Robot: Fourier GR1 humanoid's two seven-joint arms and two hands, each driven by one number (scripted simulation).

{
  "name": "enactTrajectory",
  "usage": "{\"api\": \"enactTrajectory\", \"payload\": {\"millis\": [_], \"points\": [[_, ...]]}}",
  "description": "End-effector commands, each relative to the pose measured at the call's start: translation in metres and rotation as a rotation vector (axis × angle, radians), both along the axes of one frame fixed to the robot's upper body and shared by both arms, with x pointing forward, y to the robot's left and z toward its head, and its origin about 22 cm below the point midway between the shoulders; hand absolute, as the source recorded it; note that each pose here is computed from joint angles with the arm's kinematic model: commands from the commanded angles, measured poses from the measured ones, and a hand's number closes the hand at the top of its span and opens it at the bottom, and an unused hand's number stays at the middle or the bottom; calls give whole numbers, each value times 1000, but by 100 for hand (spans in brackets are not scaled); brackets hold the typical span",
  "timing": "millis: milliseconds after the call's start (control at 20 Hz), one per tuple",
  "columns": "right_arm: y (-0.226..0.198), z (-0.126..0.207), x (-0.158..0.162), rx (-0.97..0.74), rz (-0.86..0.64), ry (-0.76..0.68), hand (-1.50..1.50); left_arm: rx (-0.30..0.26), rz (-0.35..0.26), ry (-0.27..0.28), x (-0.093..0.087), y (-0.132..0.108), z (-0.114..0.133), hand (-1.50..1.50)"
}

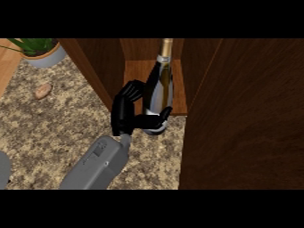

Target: Pick up the wine, place it into the cabinet and close the cabinet

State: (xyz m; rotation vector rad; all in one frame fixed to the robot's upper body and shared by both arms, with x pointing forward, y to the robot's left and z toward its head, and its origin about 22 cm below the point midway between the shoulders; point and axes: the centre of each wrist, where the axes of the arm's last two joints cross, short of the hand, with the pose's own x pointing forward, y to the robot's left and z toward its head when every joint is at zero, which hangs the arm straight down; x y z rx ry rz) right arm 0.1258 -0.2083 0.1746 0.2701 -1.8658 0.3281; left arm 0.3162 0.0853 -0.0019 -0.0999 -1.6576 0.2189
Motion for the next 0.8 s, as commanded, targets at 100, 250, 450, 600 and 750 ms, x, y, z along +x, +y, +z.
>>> {"api": "enactTrajectory", "payload": {"millis": [100, 250, 450, 600, 750], "points": [[-12, 27, -34, 71, 51, -43, -150, -44, 4, 8, 5, 10, -22, 150], [-6, 29, -35, 76, 85, -62, -150, -76, 55, 16, 17, 9, -25, 150], [-10, 25, -37, 60, 42, -58, -150, -74, 40, 41, 28, 10, -21, 150], [-6, 27, -42, 67, 79, -51, -150, -71, 64, 45, 31, 2, -21, 150], [-8, 22, -37, 91, 59, -52, -150, -74, 35, 76, 53, -5, 3, 150]]}}
